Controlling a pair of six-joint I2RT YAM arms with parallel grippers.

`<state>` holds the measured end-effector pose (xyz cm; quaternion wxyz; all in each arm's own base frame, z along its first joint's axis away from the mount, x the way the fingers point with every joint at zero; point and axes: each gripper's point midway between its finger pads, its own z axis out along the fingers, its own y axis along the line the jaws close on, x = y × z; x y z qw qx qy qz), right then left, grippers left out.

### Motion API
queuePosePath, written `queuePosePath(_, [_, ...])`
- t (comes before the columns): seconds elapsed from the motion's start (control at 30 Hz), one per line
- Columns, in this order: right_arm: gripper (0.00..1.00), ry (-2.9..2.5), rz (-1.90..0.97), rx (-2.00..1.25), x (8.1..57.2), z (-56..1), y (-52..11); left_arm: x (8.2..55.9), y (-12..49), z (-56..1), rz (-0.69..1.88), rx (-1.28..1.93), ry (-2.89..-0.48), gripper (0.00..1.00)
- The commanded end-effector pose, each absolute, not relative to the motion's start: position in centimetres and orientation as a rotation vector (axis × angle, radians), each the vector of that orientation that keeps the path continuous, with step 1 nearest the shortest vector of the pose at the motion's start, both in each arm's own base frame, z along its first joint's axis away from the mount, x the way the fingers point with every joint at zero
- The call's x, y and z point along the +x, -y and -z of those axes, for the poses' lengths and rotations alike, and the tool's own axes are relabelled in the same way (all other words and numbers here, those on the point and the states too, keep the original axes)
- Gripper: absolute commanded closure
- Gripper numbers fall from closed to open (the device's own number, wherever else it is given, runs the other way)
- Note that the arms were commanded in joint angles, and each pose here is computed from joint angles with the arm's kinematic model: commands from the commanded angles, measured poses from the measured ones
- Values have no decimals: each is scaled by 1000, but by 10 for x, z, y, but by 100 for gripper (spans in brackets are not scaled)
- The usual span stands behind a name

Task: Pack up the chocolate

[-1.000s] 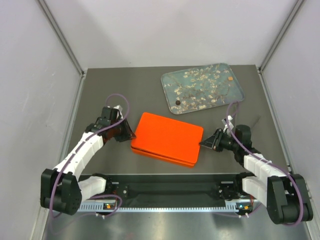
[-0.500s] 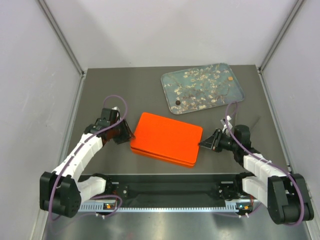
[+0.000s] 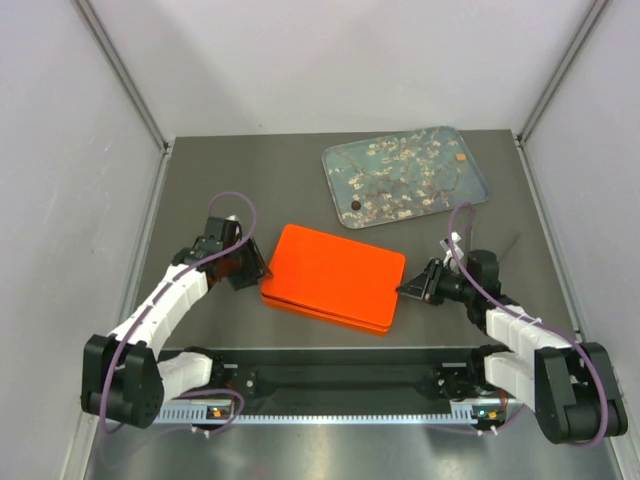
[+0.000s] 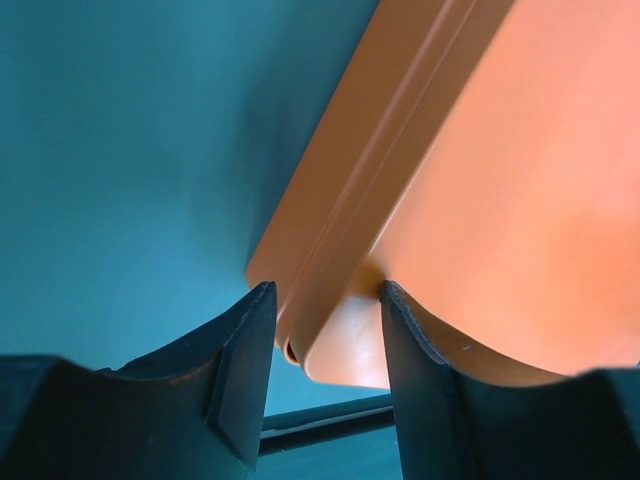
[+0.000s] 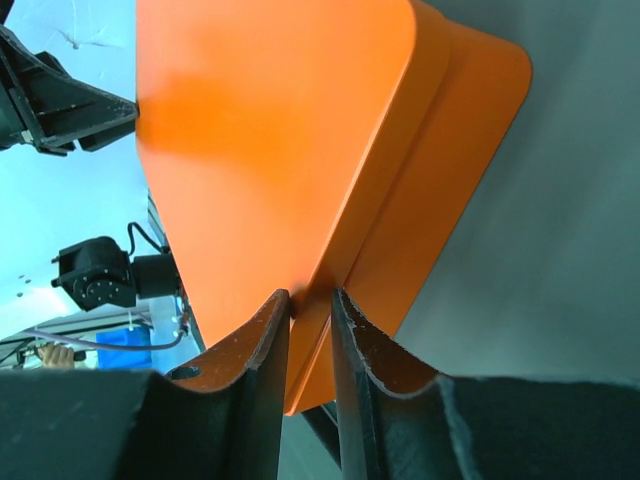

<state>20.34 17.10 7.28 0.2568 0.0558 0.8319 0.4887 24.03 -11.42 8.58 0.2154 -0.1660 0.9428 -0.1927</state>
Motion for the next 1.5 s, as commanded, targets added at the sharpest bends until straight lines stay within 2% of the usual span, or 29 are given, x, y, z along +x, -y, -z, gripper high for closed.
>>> queuePosePath(0.0, [76, -2208, -1310, 63, 213, -85, -175, 240, 118, -84, 559, -458, -2608, 49])
queuePosePath(0.4, [81, -2281, -1280, 80, 203, -61, -173, 240, 124, -105, 625, -454, -2542, 52])
queuePosePath(0.77, [80, -2290, -1224, 75, 199, -55, -168, 242, 118, -105, 577, -466, -2537, 40])
queuePosePath(1.0, [80, -2304, -1194, 77, 197, -51, -170, 239, 123, -101, 604, -441, -2558, 41])
queuePosePath(1.3, [75, -2298, -1192, 46, 190, -50, -176, 236, 123, -103, 611, -428, -2561, 41])
queuePosePath(1.47, [78, -2271, -1165, 45, 193, -54, -174, 235, 121, -97, 588, -439, -2580, 39])
